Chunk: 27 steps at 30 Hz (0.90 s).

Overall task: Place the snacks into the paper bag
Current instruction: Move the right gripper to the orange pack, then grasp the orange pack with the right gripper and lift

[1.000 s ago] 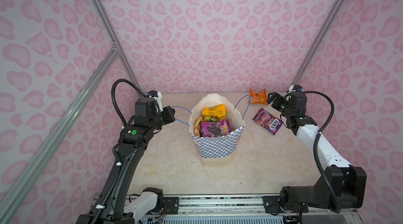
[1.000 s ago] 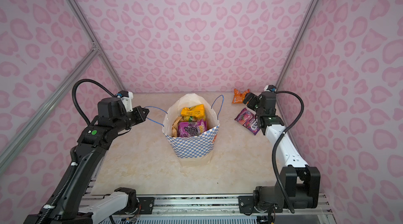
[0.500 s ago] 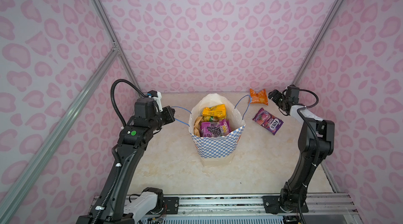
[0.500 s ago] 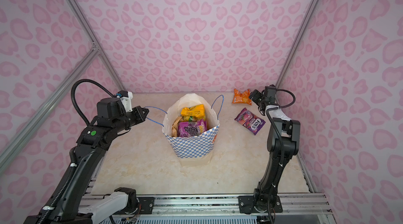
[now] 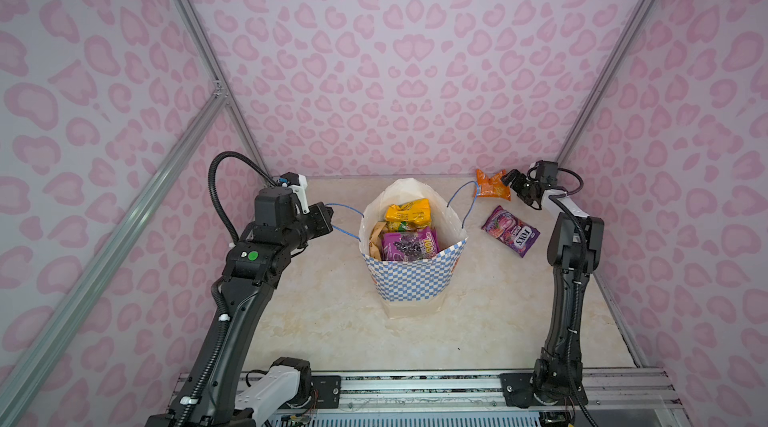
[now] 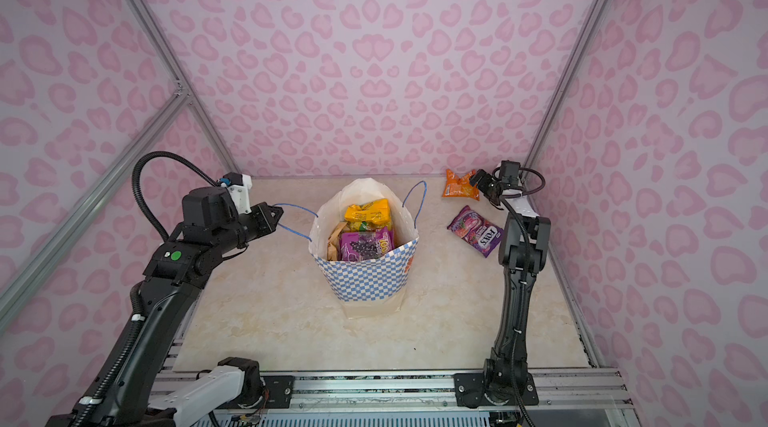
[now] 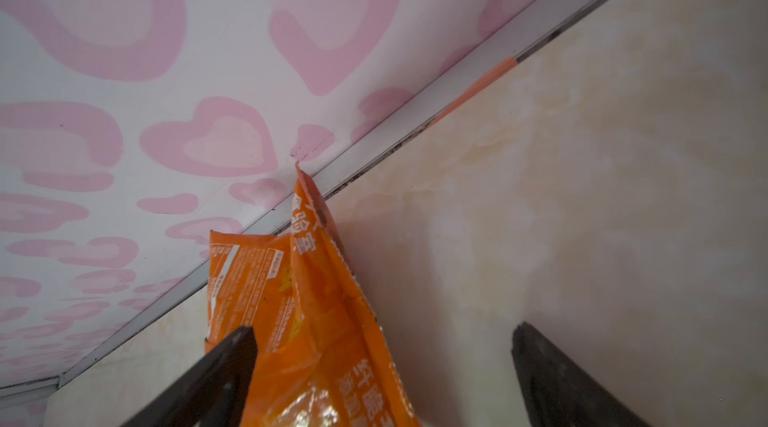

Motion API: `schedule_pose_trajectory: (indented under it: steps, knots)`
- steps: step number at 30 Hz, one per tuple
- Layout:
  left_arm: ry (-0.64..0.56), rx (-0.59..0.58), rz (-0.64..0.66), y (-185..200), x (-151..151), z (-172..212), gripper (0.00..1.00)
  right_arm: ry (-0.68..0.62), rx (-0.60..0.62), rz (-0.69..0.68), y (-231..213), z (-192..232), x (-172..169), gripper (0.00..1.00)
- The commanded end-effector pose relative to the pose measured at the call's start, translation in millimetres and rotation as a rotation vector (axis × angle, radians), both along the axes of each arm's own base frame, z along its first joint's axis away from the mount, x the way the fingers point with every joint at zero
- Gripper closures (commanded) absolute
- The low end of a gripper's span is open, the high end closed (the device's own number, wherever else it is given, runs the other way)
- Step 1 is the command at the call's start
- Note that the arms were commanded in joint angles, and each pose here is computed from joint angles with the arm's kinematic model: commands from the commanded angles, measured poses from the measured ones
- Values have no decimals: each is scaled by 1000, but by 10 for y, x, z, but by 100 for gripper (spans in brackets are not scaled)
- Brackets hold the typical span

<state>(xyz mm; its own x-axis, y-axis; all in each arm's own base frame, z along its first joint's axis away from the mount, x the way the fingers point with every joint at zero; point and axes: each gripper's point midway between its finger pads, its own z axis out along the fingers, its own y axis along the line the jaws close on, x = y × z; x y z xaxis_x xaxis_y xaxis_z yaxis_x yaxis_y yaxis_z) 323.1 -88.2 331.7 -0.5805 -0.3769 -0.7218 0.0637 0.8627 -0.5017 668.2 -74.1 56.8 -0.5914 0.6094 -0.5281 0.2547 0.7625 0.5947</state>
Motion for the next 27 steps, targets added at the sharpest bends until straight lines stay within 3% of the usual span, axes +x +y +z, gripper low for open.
schedule_pose_trajectory:
  steps: [1, 17, 27]
  knots:
    - [-43, -4, -3, 0, 20, 108, 89, 72, 50, 77, 168, -206, -40, 2]
    - [-46, -4, 0, 8, 14, 120, 89, 202, -78, 175, 454, -432, -138, 22]
    - [-49, 0, 4, 19, 9, 126, 89, 273, -139, 197, 537, -493, -244, 41]
